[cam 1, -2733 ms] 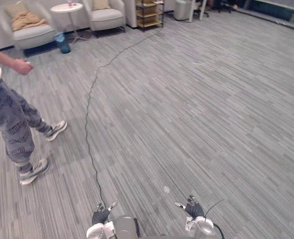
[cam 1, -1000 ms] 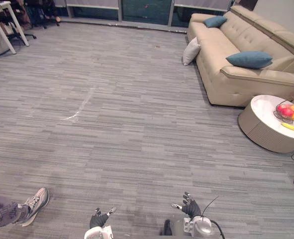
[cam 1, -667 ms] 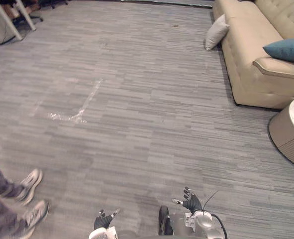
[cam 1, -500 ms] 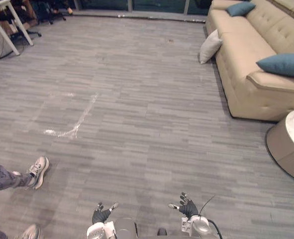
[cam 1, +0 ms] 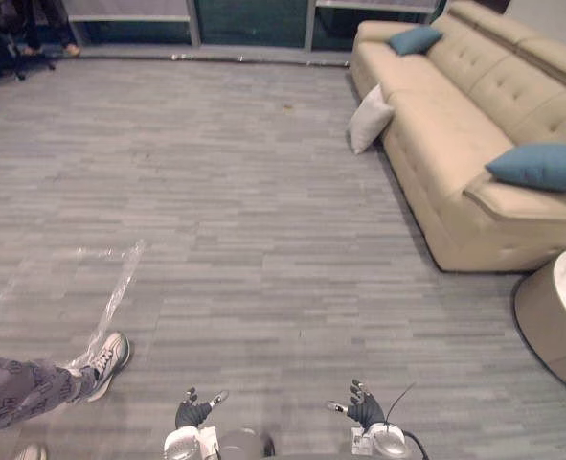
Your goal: Pick up cushions and gather them together orderly.
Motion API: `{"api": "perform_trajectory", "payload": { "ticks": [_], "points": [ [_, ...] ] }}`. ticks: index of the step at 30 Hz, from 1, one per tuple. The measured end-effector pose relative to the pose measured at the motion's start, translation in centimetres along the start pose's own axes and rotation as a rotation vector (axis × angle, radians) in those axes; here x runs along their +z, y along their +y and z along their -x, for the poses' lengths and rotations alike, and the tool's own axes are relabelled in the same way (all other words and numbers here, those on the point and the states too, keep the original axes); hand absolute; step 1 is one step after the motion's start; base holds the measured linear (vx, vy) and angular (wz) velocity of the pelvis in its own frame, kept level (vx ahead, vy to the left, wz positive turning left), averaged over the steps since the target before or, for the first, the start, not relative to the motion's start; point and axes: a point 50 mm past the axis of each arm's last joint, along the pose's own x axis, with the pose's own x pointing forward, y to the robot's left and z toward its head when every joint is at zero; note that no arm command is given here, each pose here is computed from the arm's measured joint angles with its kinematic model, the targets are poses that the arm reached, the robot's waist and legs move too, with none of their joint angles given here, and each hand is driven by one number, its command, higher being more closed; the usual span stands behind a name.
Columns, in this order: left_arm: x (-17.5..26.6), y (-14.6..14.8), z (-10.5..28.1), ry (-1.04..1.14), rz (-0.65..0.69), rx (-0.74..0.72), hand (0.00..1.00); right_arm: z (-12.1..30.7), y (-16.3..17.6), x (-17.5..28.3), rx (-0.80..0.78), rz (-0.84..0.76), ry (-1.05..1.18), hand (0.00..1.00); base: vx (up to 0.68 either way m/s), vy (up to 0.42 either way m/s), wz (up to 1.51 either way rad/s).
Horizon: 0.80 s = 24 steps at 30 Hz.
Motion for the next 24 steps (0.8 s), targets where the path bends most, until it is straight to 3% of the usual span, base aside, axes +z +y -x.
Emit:
{"api": "perform_trajectory", "payload": {
  "ticks": [7, 10, 12, 17, 24],
  "points": [
    [-0.2, -1.1, 0.1, 0.007, -0.059, -0.050, 0.00, -0.3, -2.2, 0.2, -0.087, -0.058, 0.015, 0.00, 0.76, -0.094, 0.74],
    [-0.3, -1.8, 0.2, 0.016, 0.016, -0.039, 0.00, -0.3, -3.3, 0.3, -0.118, -0.064, 0.014, 0.00, 0.79, -0.221, 0.12],
    [0.0, -1.7, 0.1, 0.009, 0.066, -0.014, 0.00, -0.4, -3.7, 0.9, -0.124, -0.051, -0.002, 0.00, 0.70, -0.124, -0.46],
    [1.1, -0.4, 0.0, -0.059, 0.040, 0.005, 0.00, -0.4, -2.0, 0.0, -0.099, -0.111, 0.042, 0.00, 0.77, -0.053, -0.57],
    [0.7, -0.6, 0.5, -0.080, 0.124, 0.010, 0.00, -0.1, -1.2, -1.5, -0.090, -0.089, 0.109, 0.00, 0.68, 0.246, -0.66]
  ]
}}
